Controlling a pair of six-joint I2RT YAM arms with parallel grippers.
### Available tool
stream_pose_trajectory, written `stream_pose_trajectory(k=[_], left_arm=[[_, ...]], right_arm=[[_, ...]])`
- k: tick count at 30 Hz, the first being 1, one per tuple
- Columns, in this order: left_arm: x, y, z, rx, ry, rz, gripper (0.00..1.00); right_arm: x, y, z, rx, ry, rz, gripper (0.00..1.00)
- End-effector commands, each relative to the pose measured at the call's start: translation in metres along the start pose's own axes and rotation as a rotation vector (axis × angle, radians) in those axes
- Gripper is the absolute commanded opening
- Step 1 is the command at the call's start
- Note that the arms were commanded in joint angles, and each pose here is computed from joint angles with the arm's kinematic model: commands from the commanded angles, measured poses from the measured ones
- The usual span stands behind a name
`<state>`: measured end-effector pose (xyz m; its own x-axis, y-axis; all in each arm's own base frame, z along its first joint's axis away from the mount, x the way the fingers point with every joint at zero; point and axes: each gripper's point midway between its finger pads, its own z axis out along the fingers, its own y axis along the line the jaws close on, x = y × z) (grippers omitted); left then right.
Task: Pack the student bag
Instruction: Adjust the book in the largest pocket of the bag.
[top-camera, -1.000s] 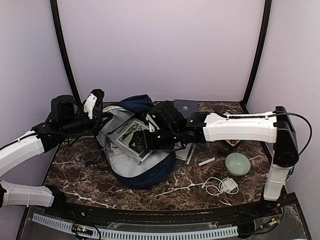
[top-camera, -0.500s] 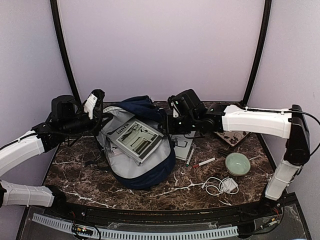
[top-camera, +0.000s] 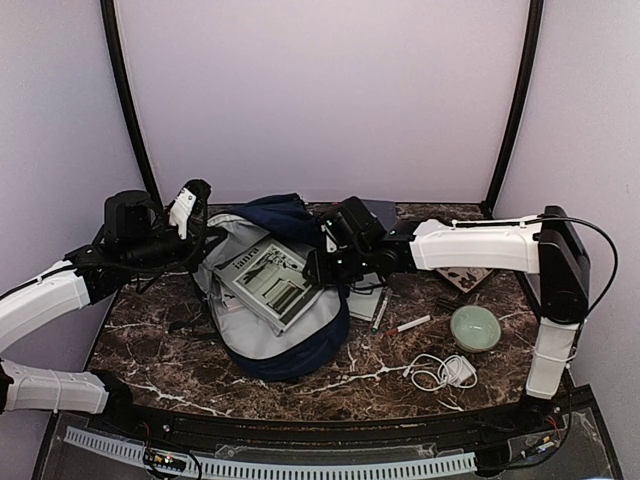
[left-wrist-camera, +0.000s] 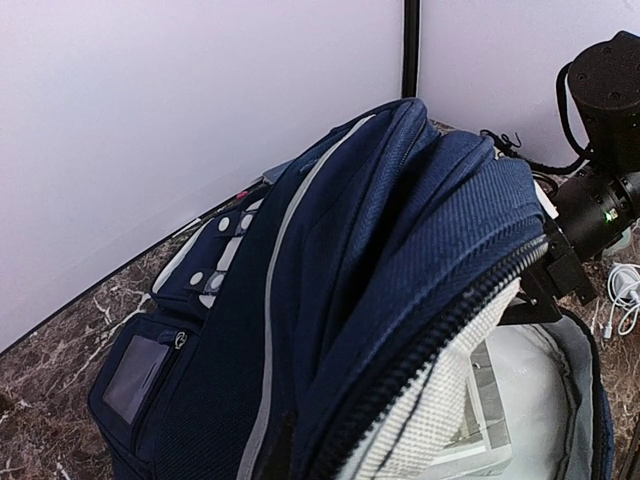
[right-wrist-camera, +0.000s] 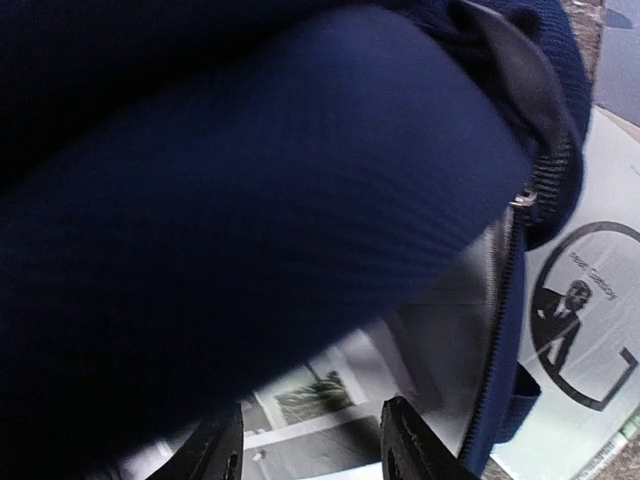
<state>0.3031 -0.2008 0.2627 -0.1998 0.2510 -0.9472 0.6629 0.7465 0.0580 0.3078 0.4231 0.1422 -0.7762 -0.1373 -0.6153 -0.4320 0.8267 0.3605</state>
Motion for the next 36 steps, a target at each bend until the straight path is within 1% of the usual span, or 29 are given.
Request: stream_pose_trajectory(k=[1,6,8,12,14,17,21,26,30,33,36], left_arm=[[-0.042,0.006,-0.009,-0.023,-0.127,0.025,0.0],[-0.042,0.005,-0.008,-0.018,-0.126,0.022,0.0],[-0.041,0.005,-0.008,-0.019,-0.123,0.022,0.0],[-0.042,0.005,-0.008,-0.018,-0.127,0.022,0.0],[-0.042,0.005,-0.009,-0.017,-0.127,0.022,0.0],[-0.042,0.005,-0.009,-0.02,-0.128,0.023,0.0],[-0.041,0.006,-0.009,-0.022,-0.126,0.023,0.0],[-0.041,0.005,-0.008,-0.018,-0.125,0.023,0.0],[-0.041,0.004,-0.008,-0.015,-0.125,0.023,0.0],[-0.042,0.001,-0.008,0.006,-0.127,0.023,0.0],[-0.042,-0.003,-0.008,0.028,-0.13,0.024,0.0]], right_arm=[[0.003,0.03,0.006,-0.121,0.007,-0.002,0.46],[0.008,0.06,0.0,-0.226,0.0,-0.014,0.45],[0.005,0.06,-0.006,-0.217,-0.006,-0.009,0.46],[-0.021,0.039,-0.028,-0.158,-0.09,0.019,0.49],[-0.03,0.016,-0.032,-0.1,-0.116,0.045,0.51],[-0.023,-0.005,-0.024,-0.051,-0.084,0.07,0.53],[-0.011,-0.008,-0.008,-0.044,-0.04,0.064,0.53],[0.003,0.012,0.008,-0.12,0.002,0.078,0.46],[0.015,0.044,0.015,-0.214,0.033,0.047,0.41],[0.012,0.078,0.007,-0.336,0.004,0.023,0.39],[0.01,0.098,0.001,-0.41,-0.017,0.011,0.38]])
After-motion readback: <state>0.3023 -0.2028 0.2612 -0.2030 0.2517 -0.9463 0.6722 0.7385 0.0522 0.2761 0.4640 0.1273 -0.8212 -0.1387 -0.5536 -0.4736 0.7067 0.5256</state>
